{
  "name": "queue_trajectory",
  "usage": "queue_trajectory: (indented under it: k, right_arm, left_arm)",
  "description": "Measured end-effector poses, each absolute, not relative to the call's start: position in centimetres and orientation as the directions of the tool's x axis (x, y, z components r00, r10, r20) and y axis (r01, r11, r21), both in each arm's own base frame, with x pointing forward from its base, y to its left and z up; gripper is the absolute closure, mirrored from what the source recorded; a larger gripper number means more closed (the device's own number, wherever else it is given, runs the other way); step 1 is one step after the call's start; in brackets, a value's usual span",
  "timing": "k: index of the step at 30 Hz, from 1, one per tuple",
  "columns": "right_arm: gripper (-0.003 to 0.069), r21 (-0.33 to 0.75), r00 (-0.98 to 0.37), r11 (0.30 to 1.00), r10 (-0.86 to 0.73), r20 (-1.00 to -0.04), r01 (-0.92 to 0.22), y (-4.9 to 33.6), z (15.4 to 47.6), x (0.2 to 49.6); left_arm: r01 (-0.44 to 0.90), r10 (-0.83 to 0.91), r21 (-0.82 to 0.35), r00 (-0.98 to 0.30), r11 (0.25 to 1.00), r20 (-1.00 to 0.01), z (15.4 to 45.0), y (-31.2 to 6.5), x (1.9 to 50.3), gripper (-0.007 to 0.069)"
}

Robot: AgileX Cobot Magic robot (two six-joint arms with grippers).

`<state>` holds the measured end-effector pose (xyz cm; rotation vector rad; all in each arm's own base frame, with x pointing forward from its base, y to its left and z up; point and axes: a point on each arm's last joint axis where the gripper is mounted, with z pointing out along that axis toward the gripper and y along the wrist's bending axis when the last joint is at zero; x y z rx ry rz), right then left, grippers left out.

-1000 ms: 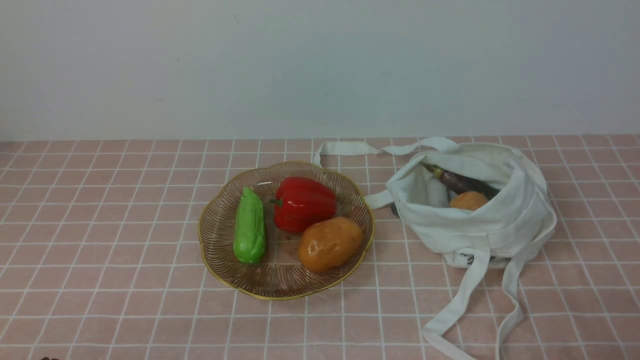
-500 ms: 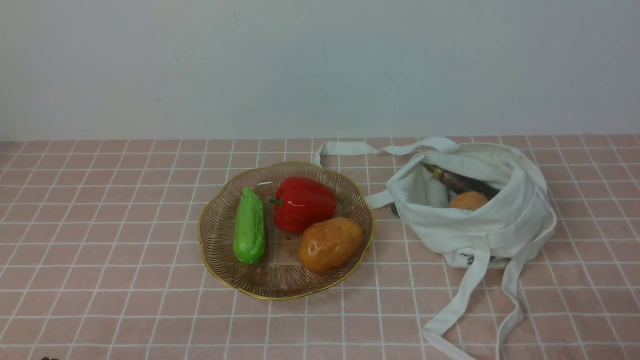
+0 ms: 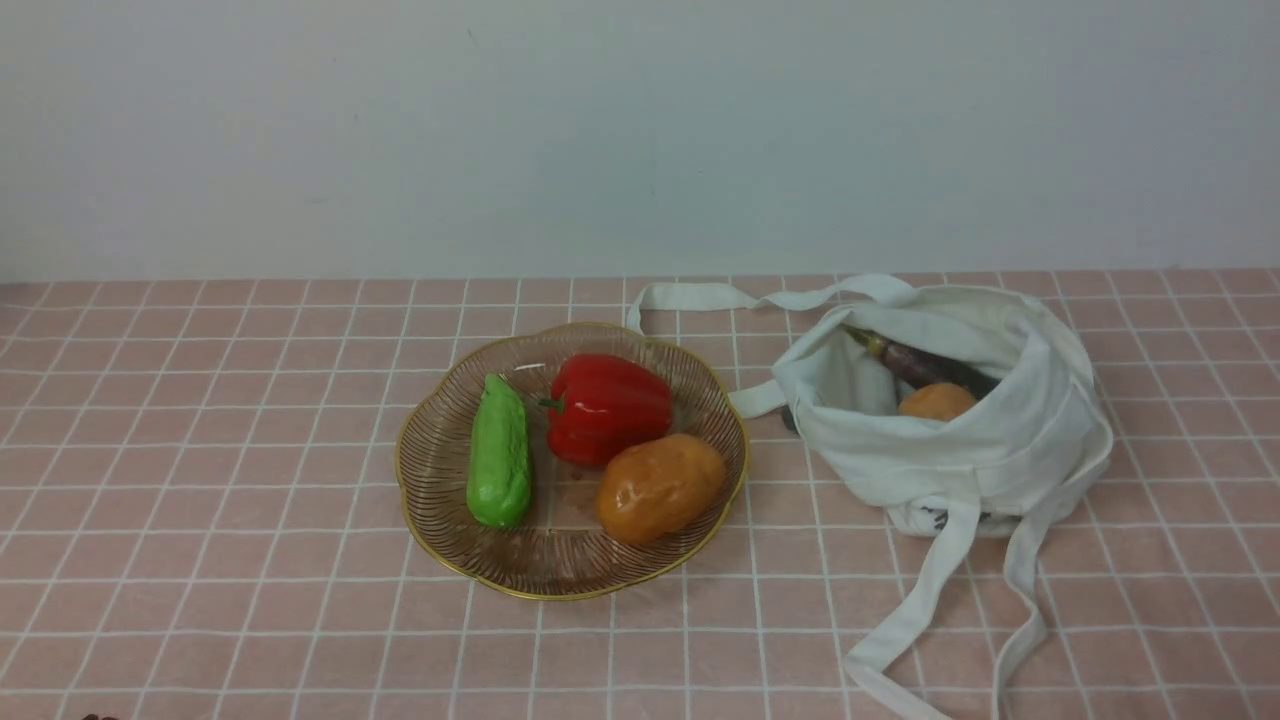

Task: Take vegetables from bag on pink coffee tablecloth place on plate.
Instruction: 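Reach into the white cloth bag and grasp a vegetable inside with the right gripper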

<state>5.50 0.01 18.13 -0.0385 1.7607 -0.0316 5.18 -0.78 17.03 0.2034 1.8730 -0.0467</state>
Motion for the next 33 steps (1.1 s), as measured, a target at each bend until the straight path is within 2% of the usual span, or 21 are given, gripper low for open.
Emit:
queue_trajectory:
  k: [5,7,8,9,11,12,13,14,16,19,21,22,24,25,28,29,30,32,33]
  right_arm:
    - [0.0674,-0.02,-0.176,1.0,-0.021,-0.984,-0.007,0.0,18.2,5.5]
    - [0.0674,0.106,-0.128,0.994,0.104,-0.986,-0.006,0.2,18.6,5.6]
    - [0.0674,0.22,-0.107,0.976,0.218,-0.97,-0.005,0.3,18.9,5.6]
    - [0.0674,0.359,-0.082,0.933,0.357,-0.93,-0.009,0.4,19.1,5.6]
    - [0.0674,0.644,-0.079,0.765,0.641,-0.763,-0.013,0.6,19.3,5.6]
    - [0.0674,0.644,-0.078,0.765,0.641,-0.764,-0.013,0.6,19.3,5.6]
    - [0.0674,0.803,-0.086,0.596,0.799,-0.595,-0.014,0.7,19.4,5.6]
    - [0.0674,0.863,-0.091,0.505,0.859,-0.504,-0.014,0.8,19.5,5.6]
    - [0.0674,0.922,-0.101,0.388,0.916,-0.387,-0.014,0.9,19.6,5.6]
    - [0.0674,0.949,-0.127,0.316,0.941,-0.314,-0.006,1.1,19.5,5.6]
    - [0.0674,0.946,-0.136,0.325,0.937,-0.322,-0.005,1.2,19.4,5.6]
    - [0.0674,0.936,-0.141,0.351,0.926,-0.349,-0.012,1.2,19.6,5.6]
    - [0.0674,0.9,-0.13,0.432,0.891,-0.436,-0.062,1.3,20.9,5.4]
    - [0.0674,0.863,-0.105,0.493,0.858,-0.504,-0.11,1.3,22.4,5.1]
    - [0.0674,0.678,0.041,0.693,0.706,-0.707,-0.245,1.3,28.4,3.7]
    - [0.0674,0.574,0.092,0.774,0.614,-0.784,-0.267,1.4,31.3,3.2]
    - [0.0674,0.559,0.09,0.784,0.599,-0.796,-0.27,1.5,31.7,3.2]
    - [0.0674,0.462,0.079,0.842,0.5,-0.863,-0.279,1.8,34.3,3.4]
    - [0.0674,0.357,-0.005,0.888,0.372,-0.928,-0.29,2.4,36.9,4.6]
  left_arm:
    - [0.164,0.117,0.07,-0.293,0.984,-0.949,17.0,-0.8,5.2,0.063]
    - [0.164,0.117,0.07,-0.293,0.984,-0.949,17.0,-0.8,5.2,0.063]
    - [0.164,0.117,0.07,-0.293,0.984,-0.949,17.0,-0.8,5.2,0.063]
    - [0.164,0.117,0.07,-0.293,0.984,-0.949,17.0,-0.8,5.2,0.063]
    - [0.164,0.117,0.07,-0.293,0.984,-0.949,17.0,-0.8,5.2,0.063]
    - [0.164,0.117,0.07,-0.293,0.984,-0.949,17.0,-0.8,5.2,0.063]
    - [0.164,0.117,0.07,-0.293,0.984,-0.949,17.0,-0.8,5.2,0.063]
    - [0.164,0.117,0.07,-0.293,0.984,-0.949,17.0,-0.8,5.2,0.063]
    - [0.164,0.117,0.07,-0.293,0.984,-0.949,17.0,-0.8,5.2,0.063]
    - [0.164,0.117,0.07,-0.293,0.984,-0.949,17.0,-0.8,5.2,0.063]
    - [0.164,0.117,0.07,-0.293,0.984,-0.949,17.0,-0.8,5.2,0.063]
    - [0.164,0.117,0.07,-0.293,0.984,-0.949,17.0,-0.8,5.2,0.063]
    - [0.164,0.117,0.07,-0.293,0.984,-0.949,17.0,-0.8,5.2,0.063]
    - [0.164,0.117,0.07,-0.293,0.984,-0.949,17.0,-0.8,5.2,0.063]
    - [0.164,0.117,0.07,-0.293,0.984,-0.949,17.0,-0.8,5.2,0.063]
    - [0.164,0.117,0.07,-0.293,0.984,-0.949,17.0,-0.8,5.2,0.063]
    - [0.164,0.117,0.07,-0.293,0.984,-0.949,17.0,-0.8,5.2,0.063]
    - [0.164,0.117,0.07,-0.293,0.984,-0.949,17.0,-0.8,5.2,0.063]
    - [0.164,0.117,0.07,-0.293,0.984,-0.949,17.0,-0.8,5.2,0.063]
